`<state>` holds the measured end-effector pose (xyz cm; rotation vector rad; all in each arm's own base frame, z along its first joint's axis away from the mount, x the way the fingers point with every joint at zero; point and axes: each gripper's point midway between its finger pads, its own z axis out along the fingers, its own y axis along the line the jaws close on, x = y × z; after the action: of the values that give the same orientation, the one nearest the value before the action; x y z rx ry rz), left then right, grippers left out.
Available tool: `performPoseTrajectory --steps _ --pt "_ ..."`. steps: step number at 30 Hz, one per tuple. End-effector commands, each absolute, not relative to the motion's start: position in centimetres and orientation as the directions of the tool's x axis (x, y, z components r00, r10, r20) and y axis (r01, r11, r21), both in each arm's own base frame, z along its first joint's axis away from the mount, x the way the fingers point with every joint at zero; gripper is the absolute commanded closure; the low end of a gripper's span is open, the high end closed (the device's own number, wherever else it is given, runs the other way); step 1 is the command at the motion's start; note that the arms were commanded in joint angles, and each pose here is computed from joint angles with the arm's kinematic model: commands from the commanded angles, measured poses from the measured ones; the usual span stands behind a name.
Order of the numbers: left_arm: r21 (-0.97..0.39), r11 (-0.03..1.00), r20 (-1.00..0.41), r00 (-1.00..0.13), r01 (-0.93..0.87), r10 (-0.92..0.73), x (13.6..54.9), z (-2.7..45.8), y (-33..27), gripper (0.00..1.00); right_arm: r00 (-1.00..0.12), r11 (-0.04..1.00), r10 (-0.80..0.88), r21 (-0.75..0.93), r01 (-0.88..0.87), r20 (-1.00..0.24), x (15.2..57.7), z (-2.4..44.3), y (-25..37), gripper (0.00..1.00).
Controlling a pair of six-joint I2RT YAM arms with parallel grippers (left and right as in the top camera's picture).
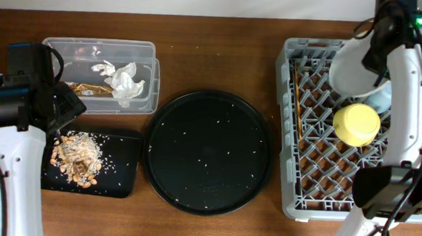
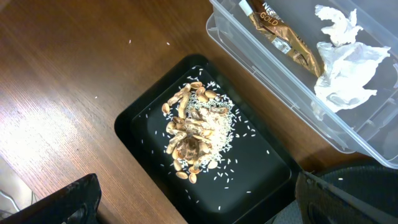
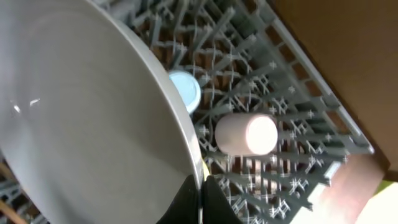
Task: Sort waste into correct bins and load items into the dishwasher rack
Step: 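Lift the grey plate and stand it upright in the rack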
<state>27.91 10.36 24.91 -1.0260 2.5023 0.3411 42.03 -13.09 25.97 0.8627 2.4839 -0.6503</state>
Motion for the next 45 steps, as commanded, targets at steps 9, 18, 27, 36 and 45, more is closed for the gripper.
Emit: performPoseTrajectory --steps 9,18,27,36,45 --pt "0.054 0.687 -0.476 -0.624 -0.724 -0.620 27.8 25.4 10.5 0.01 -0.795 0.738 0.376 -0.365 0.568 -0.477 44.6 21.4 -11.9 0.96" --pt "0.054 0.687 -0.476 -0.624 -0.724 -0.620 27.8 25.4 10.5 0.00 -0.851 0.795 0.237 -0.410 0.447 -0.469 45.9 21.7 -8.8 0.96" --pt "0.054 0.687 -0.476 -0.624 -0.724 -0.620 27.8 25.4 10.5 0.00 -0.880 0.857 0.145 -0.388 0.340 -0.451 46.6 21.6 -4.7 0.32" --pt "0.054 0.687 -0.476 -0.624 -0.724 -0.620 27.8 25.4 10.5 0.00 -0.867 0.848 0.317 -0.295 0.441 -0.385 38.5 24.9 -0.6 0.21" --pt "0.054 0.687 -0.476 -0.624 -0.724 -0.620 27.8 25.4 10.5 0.00 -0.883 0.937 0.303 -0.058 0.345 -0.359 27.5 29.7 3.1 0.14"
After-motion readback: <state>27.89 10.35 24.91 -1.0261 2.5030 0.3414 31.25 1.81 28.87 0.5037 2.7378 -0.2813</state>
